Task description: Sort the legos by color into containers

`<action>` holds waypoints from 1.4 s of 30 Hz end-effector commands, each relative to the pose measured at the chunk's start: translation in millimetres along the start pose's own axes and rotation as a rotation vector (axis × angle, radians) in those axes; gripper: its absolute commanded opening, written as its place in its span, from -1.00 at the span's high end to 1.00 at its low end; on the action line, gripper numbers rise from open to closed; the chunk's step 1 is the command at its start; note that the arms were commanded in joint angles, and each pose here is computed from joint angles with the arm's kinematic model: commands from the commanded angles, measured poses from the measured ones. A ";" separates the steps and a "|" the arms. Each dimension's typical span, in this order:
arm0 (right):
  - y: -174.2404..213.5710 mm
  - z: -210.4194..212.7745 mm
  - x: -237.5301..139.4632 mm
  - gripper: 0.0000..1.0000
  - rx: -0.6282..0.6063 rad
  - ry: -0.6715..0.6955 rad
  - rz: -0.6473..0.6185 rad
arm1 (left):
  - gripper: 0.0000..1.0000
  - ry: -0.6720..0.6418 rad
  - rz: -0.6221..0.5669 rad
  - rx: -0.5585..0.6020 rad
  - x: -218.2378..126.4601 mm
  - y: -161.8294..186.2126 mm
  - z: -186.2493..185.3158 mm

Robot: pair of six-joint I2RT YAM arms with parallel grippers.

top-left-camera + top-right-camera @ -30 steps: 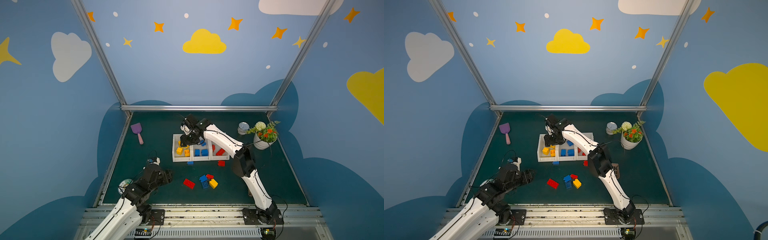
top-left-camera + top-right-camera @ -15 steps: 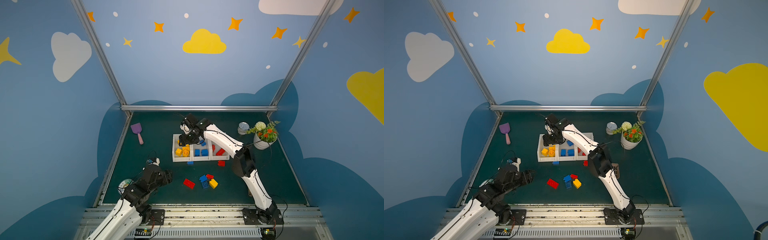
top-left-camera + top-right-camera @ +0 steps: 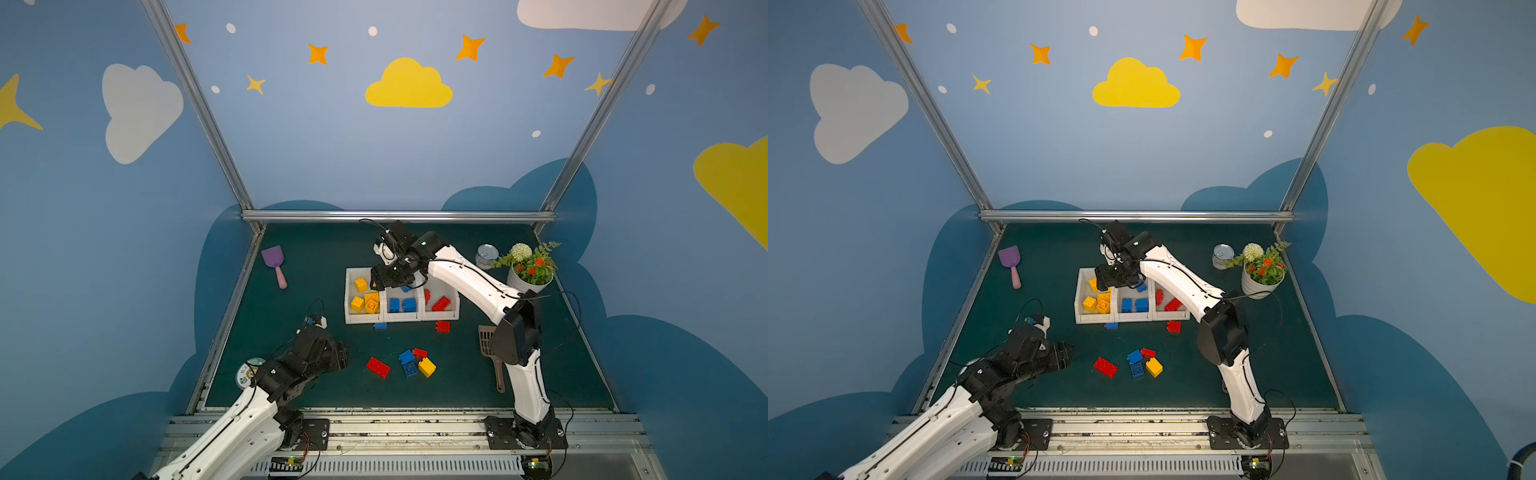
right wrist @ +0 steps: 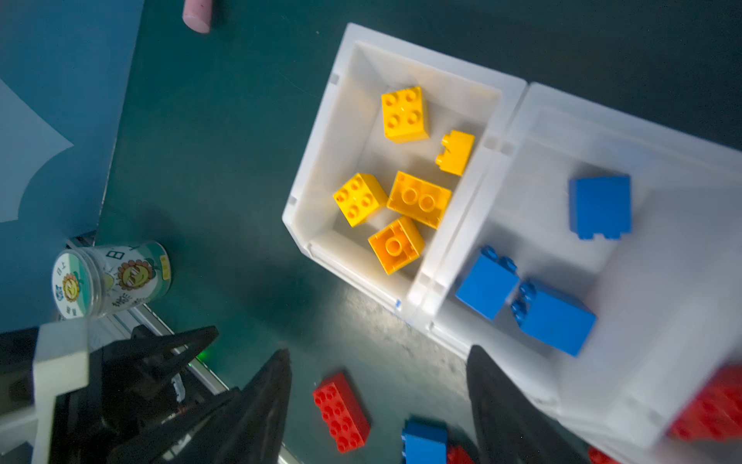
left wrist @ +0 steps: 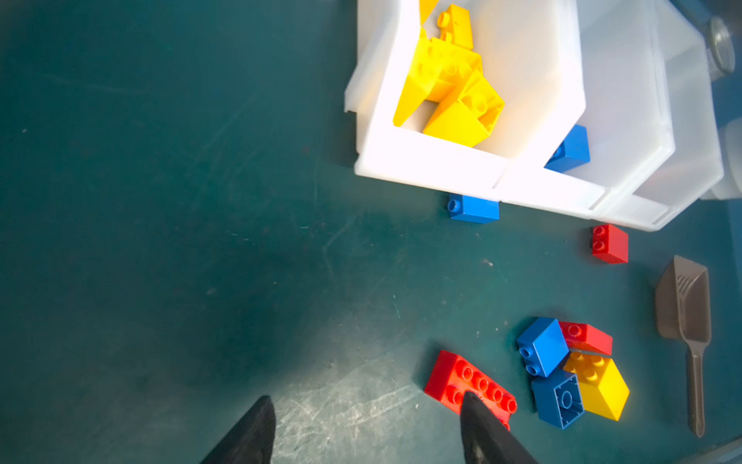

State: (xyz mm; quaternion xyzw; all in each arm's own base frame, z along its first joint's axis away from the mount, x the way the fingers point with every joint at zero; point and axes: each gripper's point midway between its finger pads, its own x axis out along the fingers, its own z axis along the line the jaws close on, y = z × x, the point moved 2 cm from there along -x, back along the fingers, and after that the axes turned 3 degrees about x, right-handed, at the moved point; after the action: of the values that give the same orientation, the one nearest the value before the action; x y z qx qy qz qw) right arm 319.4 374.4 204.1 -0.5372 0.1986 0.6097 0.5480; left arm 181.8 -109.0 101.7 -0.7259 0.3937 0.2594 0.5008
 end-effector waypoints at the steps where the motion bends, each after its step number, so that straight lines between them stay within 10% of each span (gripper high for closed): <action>1: 23.9 -29.6 -20.9 -0.40 0.062 0.080 0.017 | -0.46 0.024 -0.009 0.076 -2.5 -10.3 -16.3; 28: 186.6 -184.8 -122.2 -0.45 0.503 0.338 -0.367 | -0.37 0.159 0.372 0.901 61.3 53.6 -171.6; 42: 209.2 -196.8 -135.2 -0.46 0.548 0.356 -0.375 | -0.32 0.125 0.476 0.995 92.0 82.3 -186.8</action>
State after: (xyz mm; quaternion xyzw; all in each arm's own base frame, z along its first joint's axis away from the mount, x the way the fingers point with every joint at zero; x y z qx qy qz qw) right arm 201.7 88.8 185.3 -0.4946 0.3335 0.3268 0.7330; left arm 165.7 -327.2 56.4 -0.3268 0.6444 0.1042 0.6834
